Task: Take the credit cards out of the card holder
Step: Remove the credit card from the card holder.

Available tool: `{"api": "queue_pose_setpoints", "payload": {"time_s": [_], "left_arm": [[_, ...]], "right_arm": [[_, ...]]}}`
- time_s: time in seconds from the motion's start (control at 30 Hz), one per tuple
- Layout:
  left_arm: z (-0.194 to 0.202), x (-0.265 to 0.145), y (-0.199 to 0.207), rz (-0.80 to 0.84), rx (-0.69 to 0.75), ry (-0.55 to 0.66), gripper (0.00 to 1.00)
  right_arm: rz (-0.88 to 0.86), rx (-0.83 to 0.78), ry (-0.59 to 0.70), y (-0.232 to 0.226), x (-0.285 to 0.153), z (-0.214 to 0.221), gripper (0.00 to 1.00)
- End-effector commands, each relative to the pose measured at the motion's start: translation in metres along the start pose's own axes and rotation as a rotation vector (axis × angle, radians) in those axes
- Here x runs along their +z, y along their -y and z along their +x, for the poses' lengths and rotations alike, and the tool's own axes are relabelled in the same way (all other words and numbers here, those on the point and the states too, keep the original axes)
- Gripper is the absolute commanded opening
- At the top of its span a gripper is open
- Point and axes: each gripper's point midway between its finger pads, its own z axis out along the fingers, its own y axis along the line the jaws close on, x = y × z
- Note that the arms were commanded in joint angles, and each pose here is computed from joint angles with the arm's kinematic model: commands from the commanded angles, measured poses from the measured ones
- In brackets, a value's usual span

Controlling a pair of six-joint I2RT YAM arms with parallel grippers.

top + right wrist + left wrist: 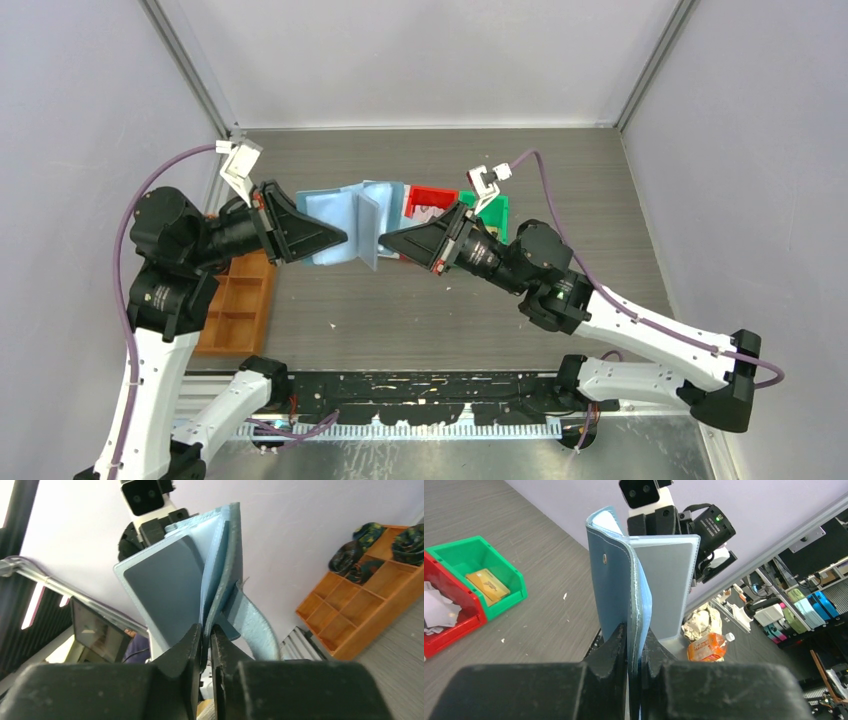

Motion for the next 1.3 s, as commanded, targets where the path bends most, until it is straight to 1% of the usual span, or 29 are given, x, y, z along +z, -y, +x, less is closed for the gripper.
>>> {"api": "queue_pose_setpoints", "payload": {"time_s": [0.0, 0.03, 0.17, 0.27, 0.3, 0.4, 0.53, 0.63, 0.83, 1.07, 1.27], "left_arm": [[0.018, -0.01, 0.032, 0.129, 0.016, -0.091, 0.0], [0.018, -0.01, 0.032, 0.128, 0.016, -0.091, 0.0], [0.018, -0.009, 0.031, 0.127, 0.015, -0.092, 0.0], [0.019, -0.009, 0.029, 0.124, 0.014, -0.092, 0.0], [0.02, -0.009, 0.029, 0.124, 0.012, -0.093, 0.0], [0.021, -0.009, 0.027, 0.122, 0.01, -0.095, 0.0], [0.023, -0.009, 0.026, 0.117, 0.012, -0.098, 0.0], [0.024, -0.009, 0.023, 0.108, 0.017, -0.101, 0.0], [0.024, -0.008, 0.021, 0.106, 0.011, -0.099, 0.0], [0.025, -0.009, 0.022, 0.104, 0.014, -0.1, 0.0], [0.022, -0.007, 0.019, 0.098, 0.005, -0.095, 0.0]], "right_arm": [[0.062, -0.108, 0.091, 0.003, 0.002, -0.026, 0.23], [0.065, -0.121, 0.072, 0.003, 0.002, -0.023, 0.26], [0.122, -0.166, 0.026, 0.008, 0.006, -0.019, 0.35], [0.133, -0.18, 0.031, 0.011, 0.009, -0.018, 0.43], [0.134, -0.185, 0.032, 0.011, 0.01, -0.017, 0.44], [0.095, -0.208, 0.016, 0.001, 0.019, -0.012, 0.44], [-0.002, -0.237, -0.05, -0.021, 0.024, 0.008, 0.55], [-0.056, -0.253, -0.052, -0.031, 0.018, 0.015, 0.61], [-0.168, -0.232, -0.066, -0.048, 0.016, 0.028, 0.63], [-0.312, -0.235, -0.065, -0.072, -0.005, 0.031, 0.71], [-0.348, -0.241, -0.066, -0.08, -0.018, 0.03, 0.74]]}}
